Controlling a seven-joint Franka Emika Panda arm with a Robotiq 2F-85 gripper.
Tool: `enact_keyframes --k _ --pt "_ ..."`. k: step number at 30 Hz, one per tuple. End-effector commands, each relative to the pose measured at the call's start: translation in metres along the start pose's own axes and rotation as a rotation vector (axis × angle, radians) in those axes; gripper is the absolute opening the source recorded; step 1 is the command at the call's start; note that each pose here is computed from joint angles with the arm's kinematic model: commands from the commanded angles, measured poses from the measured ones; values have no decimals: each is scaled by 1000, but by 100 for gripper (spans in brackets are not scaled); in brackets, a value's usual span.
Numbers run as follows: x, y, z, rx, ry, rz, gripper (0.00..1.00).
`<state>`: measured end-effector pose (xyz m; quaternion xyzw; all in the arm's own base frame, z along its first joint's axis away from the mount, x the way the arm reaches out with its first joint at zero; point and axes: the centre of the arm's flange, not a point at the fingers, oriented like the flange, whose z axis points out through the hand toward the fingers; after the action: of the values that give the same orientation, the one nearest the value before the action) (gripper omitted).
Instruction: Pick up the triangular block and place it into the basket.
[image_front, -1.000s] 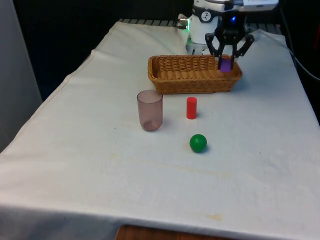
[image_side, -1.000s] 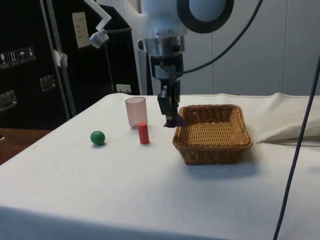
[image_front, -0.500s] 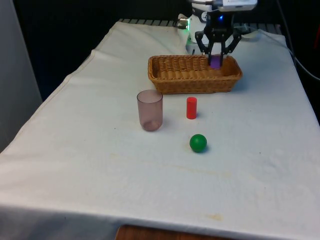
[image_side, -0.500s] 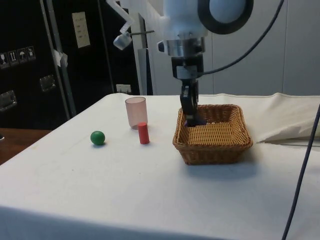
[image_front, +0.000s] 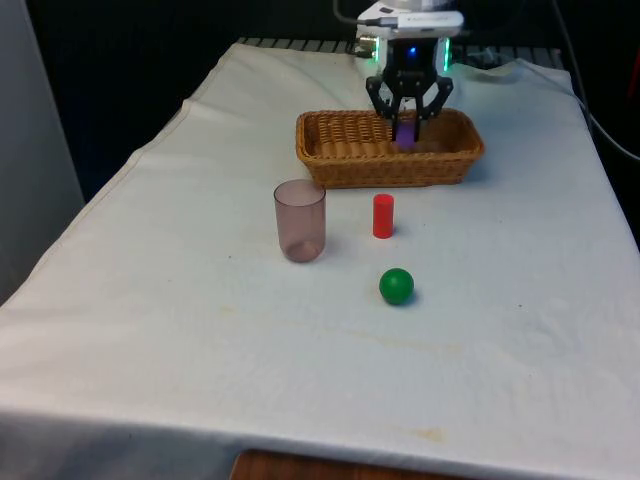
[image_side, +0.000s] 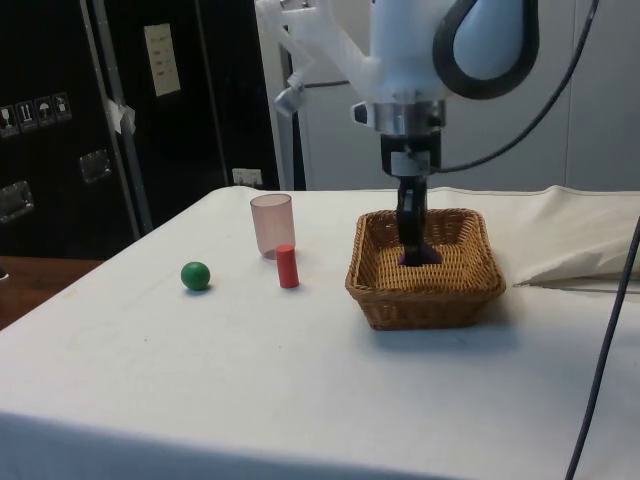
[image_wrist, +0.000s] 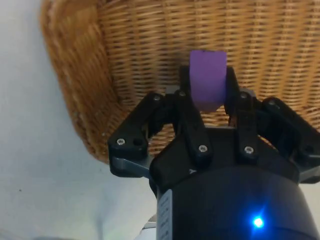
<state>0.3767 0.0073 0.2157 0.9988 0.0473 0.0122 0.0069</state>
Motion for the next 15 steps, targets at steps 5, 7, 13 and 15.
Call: enact_keyframes --k 5,7,13,15 --pt "-10 19 13 -4 5 1 34" --pt "-12 22 16 -4 12 0 34" --pt "-17 22 29 -14 26 1 34" --pt "-19 22 33 -18 32 2 41"
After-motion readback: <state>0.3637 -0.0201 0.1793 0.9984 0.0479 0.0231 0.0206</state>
